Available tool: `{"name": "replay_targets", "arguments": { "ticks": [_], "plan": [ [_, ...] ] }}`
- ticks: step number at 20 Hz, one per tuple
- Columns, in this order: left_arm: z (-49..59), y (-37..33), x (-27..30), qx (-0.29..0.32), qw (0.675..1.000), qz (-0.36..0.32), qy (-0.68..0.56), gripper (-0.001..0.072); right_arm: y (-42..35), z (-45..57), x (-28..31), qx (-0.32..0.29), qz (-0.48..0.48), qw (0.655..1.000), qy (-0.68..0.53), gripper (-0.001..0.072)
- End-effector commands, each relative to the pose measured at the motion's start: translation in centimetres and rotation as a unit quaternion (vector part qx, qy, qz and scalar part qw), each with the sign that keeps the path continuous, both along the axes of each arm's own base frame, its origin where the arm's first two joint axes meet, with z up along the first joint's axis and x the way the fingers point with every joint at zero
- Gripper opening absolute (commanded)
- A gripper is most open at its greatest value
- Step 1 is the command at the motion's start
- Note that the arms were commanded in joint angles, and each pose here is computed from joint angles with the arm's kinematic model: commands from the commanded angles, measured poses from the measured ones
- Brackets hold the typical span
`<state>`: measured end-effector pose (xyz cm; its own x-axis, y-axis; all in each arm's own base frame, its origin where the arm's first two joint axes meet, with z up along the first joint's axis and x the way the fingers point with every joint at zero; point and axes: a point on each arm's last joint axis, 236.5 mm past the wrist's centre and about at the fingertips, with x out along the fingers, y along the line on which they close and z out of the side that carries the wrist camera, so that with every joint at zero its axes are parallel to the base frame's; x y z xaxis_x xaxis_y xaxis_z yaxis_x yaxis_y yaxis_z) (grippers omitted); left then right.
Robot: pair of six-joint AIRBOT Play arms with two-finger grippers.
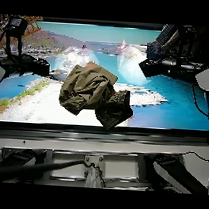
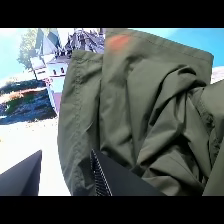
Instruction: Fold the clothes and pants, and hang the long-sleeved shirts on hangers.
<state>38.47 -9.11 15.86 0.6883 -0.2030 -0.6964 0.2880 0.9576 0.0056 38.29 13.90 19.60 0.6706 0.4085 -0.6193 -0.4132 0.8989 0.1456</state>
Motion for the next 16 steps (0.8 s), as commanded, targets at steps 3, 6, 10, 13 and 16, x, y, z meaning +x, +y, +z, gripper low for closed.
{"name": "replay_targets", "arguments": {
  "ticks": [3,6,10,13,16],
  "plan": [
    [0.8,-0.2,1.0,-0.006,1.0,0.002,-0.025,0.0338,0.0,1.5,1.3,0.014,-0.012,0.999,-0.036,0.0569],
    [1.3,-0.5,2.5,-0.016,0.999,0.005,-0.052,0.0338,0.0,2.0,1.6,0.018,-0.016,0.999,-0.048,0.0569],
    [-0.4,-4.6,1.3,-0.088,0.996,-0.034,0.005,0.0338,-0.1,2.6,2.2,0.022,-0.022,0.997,-0.064,0.0569],
    [-3.0,-12.2,-2.8,-0.083,0.973,-0.207,0.056,0.0461,-0.1,2.8,2.2,0.025,-0.022,0.997,-0.067,0.0569],
    [-5.4,-18.5,-4.9,-0.091,0.954,-0.273,0.082,0.0579,0.3,2.8,2.1,0.034,-0.02,0.997,-0.063,0.0569]
  ]
}}
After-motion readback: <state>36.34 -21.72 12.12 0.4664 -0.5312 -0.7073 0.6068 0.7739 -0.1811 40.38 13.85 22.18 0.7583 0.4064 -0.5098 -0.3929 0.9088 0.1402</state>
